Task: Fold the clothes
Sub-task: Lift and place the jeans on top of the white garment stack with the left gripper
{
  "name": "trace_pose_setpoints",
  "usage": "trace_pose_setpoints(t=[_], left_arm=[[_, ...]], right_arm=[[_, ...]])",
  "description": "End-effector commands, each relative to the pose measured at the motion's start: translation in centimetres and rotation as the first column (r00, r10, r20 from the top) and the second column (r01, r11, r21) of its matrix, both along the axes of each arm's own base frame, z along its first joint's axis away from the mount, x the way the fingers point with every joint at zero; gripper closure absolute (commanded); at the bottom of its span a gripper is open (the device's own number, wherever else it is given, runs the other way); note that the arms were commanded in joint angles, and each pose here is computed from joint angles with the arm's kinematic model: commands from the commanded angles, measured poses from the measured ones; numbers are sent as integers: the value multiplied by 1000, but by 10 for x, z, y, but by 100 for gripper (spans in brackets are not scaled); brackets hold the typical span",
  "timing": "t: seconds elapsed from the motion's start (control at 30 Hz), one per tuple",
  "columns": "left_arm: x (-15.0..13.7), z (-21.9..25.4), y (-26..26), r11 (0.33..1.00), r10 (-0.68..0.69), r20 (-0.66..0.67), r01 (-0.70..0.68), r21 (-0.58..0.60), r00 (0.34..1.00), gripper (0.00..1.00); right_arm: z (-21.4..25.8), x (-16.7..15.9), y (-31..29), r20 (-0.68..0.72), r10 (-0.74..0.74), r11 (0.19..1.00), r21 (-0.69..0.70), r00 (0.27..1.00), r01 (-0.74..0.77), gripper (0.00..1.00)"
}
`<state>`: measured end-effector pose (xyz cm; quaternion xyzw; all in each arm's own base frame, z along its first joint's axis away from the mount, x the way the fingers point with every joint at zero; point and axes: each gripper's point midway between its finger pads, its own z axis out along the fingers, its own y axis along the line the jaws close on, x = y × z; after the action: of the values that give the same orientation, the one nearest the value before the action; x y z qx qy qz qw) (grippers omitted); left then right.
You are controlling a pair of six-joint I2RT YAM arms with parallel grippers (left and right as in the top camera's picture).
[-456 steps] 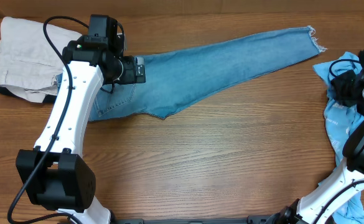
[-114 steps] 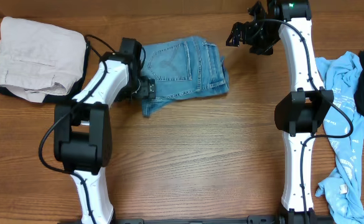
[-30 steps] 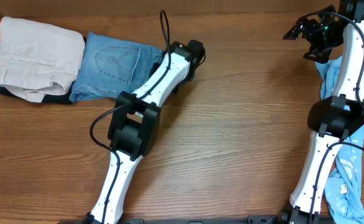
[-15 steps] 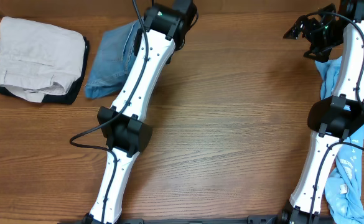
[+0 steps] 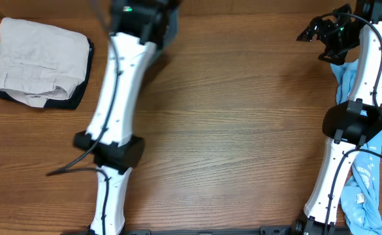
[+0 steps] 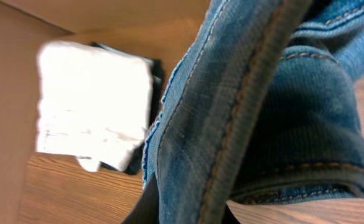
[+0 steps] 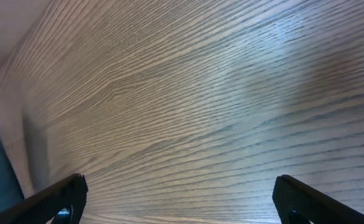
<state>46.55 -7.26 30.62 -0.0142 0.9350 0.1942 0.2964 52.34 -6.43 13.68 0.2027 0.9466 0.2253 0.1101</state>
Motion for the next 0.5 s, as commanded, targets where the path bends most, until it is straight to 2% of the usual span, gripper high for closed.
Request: trace_pose_setpoints(t=[0.0,0.2,0.47], left_arm=[[-18,60,37,998,45,142,-50,28,989,96],[-29,80,74,992,117,182,-123,20,976,96],[-39,104,153,951,221,214,-259,168,952,96]], right_arm=[[16,4,13,48,35,999,-14,998,-34,0],[15,5,32,44,71,997,-13,996,-70,0],[14,1,52,25,107,994,-8,994,-107,0]])
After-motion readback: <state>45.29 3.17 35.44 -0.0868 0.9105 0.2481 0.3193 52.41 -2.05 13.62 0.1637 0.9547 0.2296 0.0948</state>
